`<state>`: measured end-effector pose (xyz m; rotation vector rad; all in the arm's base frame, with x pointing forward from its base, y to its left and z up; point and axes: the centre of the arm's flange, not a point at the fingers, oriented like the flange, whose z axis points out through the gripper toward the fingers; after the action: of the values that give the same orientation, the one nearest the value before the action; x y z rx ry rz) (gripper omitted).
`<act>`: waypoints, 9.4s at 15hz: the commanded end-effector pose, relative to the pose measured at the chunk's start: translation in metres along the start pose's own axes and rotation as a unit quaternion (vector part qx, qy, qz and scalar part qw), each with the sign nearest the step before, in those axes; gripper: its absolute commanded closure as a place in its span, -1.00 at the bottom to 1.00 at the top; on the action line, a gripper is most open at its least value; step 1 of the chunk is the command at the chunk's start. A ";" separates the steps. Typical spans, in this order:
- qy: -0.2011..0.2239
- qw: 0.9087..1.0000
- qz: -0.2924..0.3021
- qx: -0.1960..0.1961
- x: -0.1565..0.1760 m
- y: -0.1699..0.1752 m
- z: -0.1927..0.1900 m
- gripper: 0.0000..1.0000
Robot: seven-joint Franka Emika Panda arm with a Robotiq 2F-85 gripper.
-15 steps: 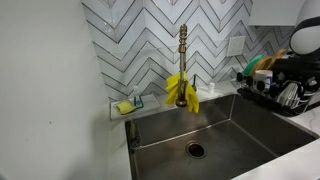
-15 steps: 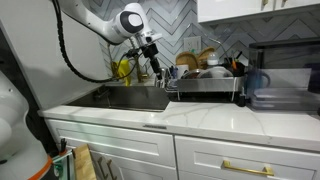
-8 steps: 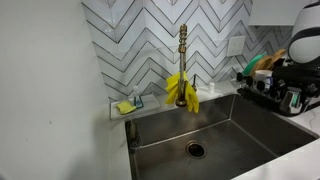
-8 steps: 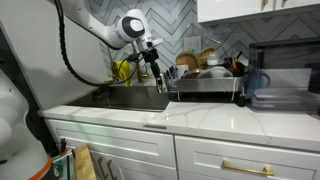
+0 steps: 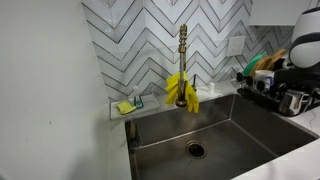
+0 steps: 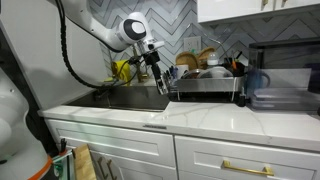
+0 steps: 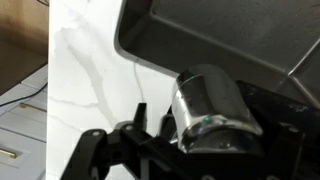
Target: Place the silver cup right side up on the countertop
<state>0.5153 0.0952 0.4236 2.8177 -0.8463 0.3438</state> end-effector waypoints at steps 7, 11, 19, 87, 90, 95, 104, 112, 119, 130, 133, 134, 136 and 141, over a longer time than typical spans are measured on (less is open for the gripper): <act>0.011 1.000 0.002 0.005 -0.006 0.006 0.008 0.15; 0.019 1.000 0.004 0.007 -0.003 0.008 -0.007 0.15; 0.043 0.999 0.012 0.010 0.005 0.020 -0.053 0.15; 0.088 0.991 0.103 -0.010 0.036 0.190 0.083 0.15; 0.096 0.990 0.101 -0.011 0.035 0.191 0.089 0.15; 0.114 0.988 0.101 -0.003 0.036 0.184 0.095 0.15; 0.121 0.987 0.103 0.017 0.032 0.158 0.100 -0.87; 0.107 0.989 0.096 0.030 0.044 0.156 0.086 -1.00; 0.109 0.990 0.093 0.001 0.064 0.158 0.071 -1.00; 0.011 0.993 0.116 -0.011 0.116 0.180 0.077 -1.00; -0.018 0.991 0.135 0.010 0.125 0.181 0.089 -1.00; -0.036 0.989 0.142 0.010 0.128 0.182 0.095 -1.00; -0.070 0.984 0.162 -0.001 0.131 0.186 0.108 -1.00; -0.133 0.967 0.216 0.004 0.148 0.199 0.123 -1.00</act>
<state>0.5305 -0.1622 0.3681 2.6949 -1.4312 0.1012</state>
